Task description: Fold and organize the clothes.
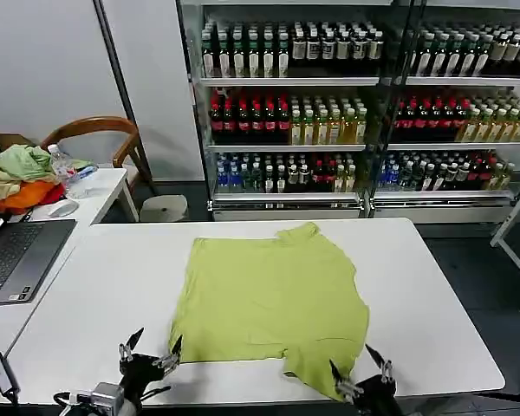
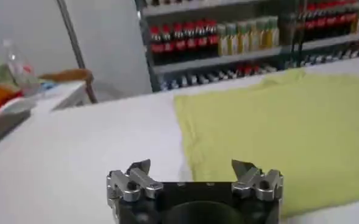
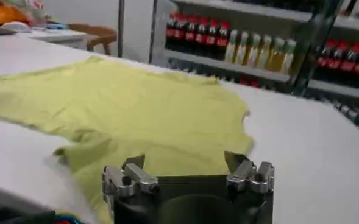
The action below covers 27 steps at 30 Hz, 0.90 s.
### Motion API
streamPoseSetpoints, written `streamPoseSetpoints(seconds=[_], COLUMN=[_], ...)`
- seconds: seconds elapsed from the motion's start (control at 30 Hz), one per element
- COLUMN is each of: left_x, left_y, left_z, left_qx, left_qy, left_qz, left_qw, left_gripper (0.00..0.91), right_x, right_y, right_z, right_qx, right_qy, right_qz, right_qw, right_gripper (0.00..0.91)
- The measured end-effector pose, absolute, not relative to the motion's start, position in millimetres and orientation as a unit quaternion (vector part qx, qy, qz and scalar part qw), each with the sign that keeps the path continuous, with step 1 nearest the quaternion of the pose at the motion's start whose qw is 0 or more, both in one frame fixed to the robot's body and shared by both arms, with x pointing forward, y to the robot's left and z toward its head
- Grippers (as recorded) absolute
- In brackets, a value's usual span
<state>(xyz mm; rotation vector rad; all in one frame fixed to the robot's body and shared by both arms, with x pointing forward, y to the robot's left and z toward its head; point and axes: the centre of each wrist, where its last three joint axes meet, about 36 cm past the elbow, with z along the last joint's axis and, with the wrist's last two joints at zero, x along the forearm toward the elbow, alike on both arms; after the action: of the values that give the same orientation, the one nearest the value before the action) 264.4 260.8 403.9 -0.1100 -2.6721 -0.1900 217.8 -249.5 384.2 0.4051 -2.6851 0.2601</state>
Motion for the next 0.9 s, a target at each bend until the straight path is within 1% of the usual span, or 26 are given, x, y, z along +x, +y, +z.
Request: streamPoseSetpoints(seconds=[0.23, 0.43, 0.47, 0.5, 0.53, 0.57, 0.6, 0.63, 0.7, 0.9], left_x=[265.1, 266.3, 266.5, 266.8, 267.2, 267.5, 267.7, 267.9, 268.2, 266.3], left_y=[257.0, 254.3, 254.7, 255.1, 255.5, 255.6, 255.5, 255.1, 253.3, 249.0], left_z=[400.6, 396.8, 395.8, 395.0, 394.3, 393.9, 393.6, 393.6, 393.5, 391.4], left_qx=[-0.034, -0.030, -0.028, -0.028, -0.027, -0.026, -0.027, -0.028, -0.030, -0.041], left_qy=[-0.965, -0.963, -0.962, -0.962, -0.961, -0.961, -0.961, -0.960, -0.960, -0.958], left_qz=[-0.054, -0.046, -0.045, -0.045, -0.044, -0.044, -0.043, -0.042, -0.037, -0.028], left_qw=[0.255, 0.264, 0.266, 0.268, 0.270, 0.272, 0.273, 0.274, 0.276, 0.282], left_gripper=[0.907, 0.907, 0.907, 0.907, 0.846, 0.373, 0.081, 0.050, 0.040, 0.040], right_x=[210.7, 208.5, 208.2, 207.8, 207.6, 207.4, 206.8, 206.3, 205.2, 204.5], right_y=[-245.8, -241.0, -240.5, -240.0, -239.8, -239.5, -238.9, -238.5, -237.4, -235.5], right_z=[381.7, 377.3, 376.5, 375.8, 375.7, 375.7, 375.7, 375.6, 375.1, 373.9], right_qx=[0.143, 0.142, 0.142, 0.142, 0.143, 0.143, 0.144, 0.144, 0.144, 0.144], right_qy=[-0.962, -0.961, -0.961, -0.961, -0.961, -0.961, -0.961, -0.961, -0.960, -0.960], right_qz=[0.085, 0.077, 0.076, 0.074, 0.072, 0.070, 0.068, 0.066, 0.063, 0.055], right_qw=[0.218, 0.224, 0.224, 0.225, 0.225, 0.226, 0.227, 0.228, 0.230, 0.234], right_gripper=[0.907, 0.907, 0.443, 0.191, 0.000, 0.000, 0.000, 0.000, 0.000, 0.000])
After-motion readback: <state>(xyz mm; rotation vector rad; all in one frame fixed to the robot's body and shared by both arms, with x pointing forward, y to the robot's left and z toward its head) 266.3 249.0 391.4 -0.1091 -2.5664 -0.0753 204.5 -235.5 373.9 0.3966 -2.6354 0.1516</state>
